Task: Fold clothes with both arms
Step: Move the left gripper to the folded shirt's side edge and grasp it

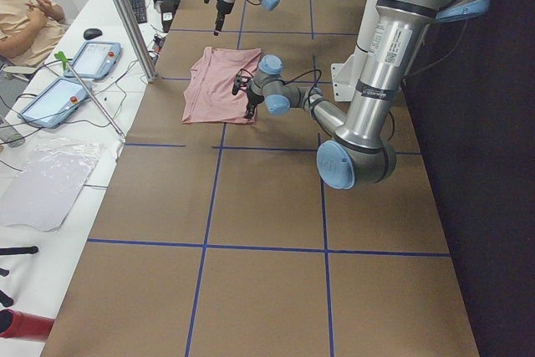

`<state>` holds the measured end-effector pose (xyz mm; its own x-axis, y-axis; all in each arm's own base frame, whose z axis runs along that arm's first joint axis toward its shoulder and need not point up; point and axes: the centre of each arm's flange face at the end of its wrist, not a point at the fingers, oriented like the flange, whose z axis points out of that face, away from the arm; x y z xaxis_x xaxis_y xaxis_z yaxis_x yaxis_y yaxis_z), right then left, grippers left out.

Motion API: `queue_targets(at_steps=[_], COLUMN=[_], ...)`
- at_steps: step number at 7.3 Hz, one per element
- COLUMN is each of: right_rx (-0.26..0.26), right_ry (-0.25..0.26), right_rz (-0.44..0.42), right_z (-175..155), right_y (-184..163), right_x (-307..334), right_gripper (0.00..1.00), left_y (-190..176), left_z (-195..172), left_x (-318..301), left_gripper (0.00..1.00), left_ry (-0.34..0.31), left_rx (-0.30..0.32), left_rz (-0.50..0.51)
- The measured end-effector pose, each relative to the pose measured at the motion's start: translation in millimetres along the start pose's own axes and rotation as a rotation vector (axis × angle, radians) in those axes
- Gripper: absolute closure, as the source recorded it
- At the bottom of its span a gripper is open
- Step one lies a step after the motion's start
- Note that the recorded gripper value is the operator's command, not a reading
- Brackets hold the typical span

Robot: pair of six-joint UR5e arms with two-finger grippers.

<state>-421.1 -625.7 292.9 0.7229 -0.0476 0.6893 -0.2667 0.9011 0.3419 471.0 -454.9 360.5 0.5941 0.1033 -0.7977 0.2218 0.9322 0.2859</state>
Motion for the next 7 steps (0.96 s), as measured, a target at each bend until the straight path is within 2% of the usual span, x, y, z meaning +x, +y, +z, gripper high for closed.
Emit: queue_targets(at_steps=[1, 3, 6, 7], right_rx=[-0.001, -0.002, -0.003, -0.003], right_ry=[0.002, 0.004, 0.008, 0.009], right_rz=[0.0, 0.002, 0.002, 0.002], right_z=[0.6, 1.6, 3.1, 3.8], right_y=[0.5, 1.2, 2.5, 2.9], right_x=[1.1, 2.9, 5.0, 6.5], right_gripper=[0.0, 0.0, 0.0, 0.0], left_y=[3.7, 10.5, 15.4, 13.8], left_z=[3.1, 8.1, 10.1, 7.8], left_x=[0.0, -0.2, 0.0, -8.1], left_gripper=[0.52, 1.0, 1.0, 1.0], left_ry=[-0.004, -0.012, -0.021, -0.028], left_rx=[-0.005, -0.017, -0.012, -0.007], left_rz=[0.001, 0.006, 0.02, 0.061])
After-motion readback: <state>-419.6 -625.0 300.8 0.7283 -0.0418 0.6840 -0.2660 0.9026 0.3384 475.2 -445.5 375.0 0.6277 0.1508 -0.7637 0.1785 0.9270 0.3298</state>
